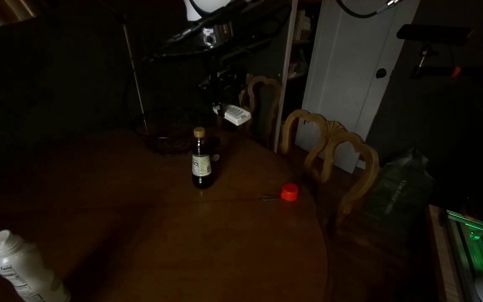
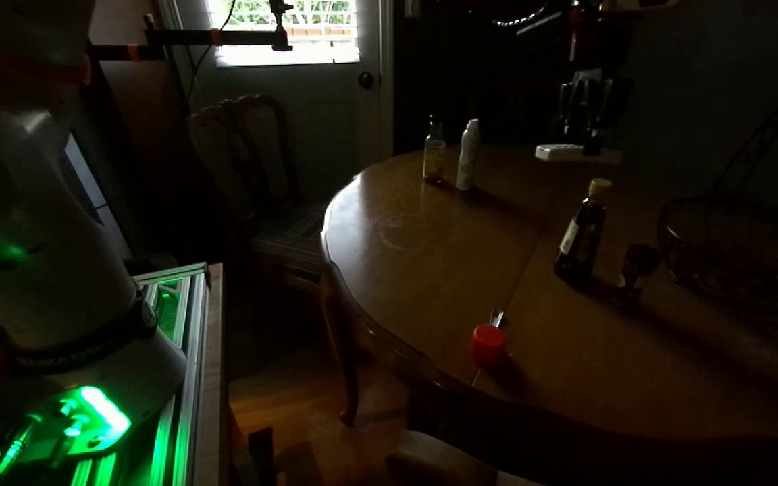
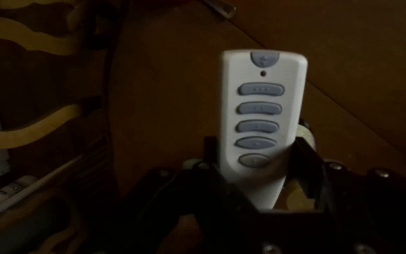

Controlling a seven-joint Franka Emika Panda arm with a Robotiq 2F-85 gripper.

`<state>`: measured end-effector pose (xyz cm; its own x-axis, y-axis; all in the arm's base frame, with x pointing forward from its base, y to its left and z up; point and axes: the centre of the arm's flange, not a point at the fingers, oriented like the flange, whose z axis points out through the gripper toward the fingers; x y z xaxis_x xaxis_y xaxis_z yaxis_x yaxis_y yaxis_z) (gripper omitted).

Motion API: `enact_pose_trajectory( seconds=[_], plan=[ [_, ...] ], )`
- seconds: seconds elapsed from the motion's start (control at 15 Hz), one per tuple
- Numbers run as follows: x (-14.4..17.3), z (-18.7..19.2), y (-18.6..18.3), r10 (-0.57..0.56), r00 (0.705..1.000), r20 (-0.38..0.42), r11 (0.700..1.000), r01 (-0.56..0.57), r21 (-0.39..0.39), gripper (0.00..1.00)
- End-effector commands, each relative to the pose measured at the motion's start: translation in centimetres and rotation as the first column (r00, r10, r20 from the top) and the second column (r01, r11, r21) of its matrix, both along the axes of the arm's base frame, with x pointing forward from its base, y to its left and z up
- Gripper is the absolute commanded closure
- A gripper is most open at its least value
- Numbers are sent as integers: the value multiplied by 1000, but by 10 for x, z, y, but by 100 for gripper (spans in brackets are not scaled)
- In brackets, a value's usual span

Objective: Pick up the white remote and move it to the right

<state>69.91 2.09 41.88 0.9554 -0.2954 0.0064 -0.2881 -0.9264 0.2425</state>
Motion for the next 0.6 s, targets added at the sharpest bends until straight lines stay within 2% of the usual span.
enact_pose_trajectory(
  seconds=[0.0, 0.2, 0.27, 0.33, 0.53],
  plan=[
    [19, 6, -36, -54, 998, -20, 998, 54, -23, 72],
    [26, 1, -62, -92, 995, -33, 995, 90, -53, 72],
    [9, 3, -54, -78, 997, -12, 997, 78, -20, 72],
    [10, 1, -58, -84, 996, -13, 996, 84, -22, 47],
    [10, 2, -56, -81, 997, -12, 997, 80, -20, 47]
  ],
)
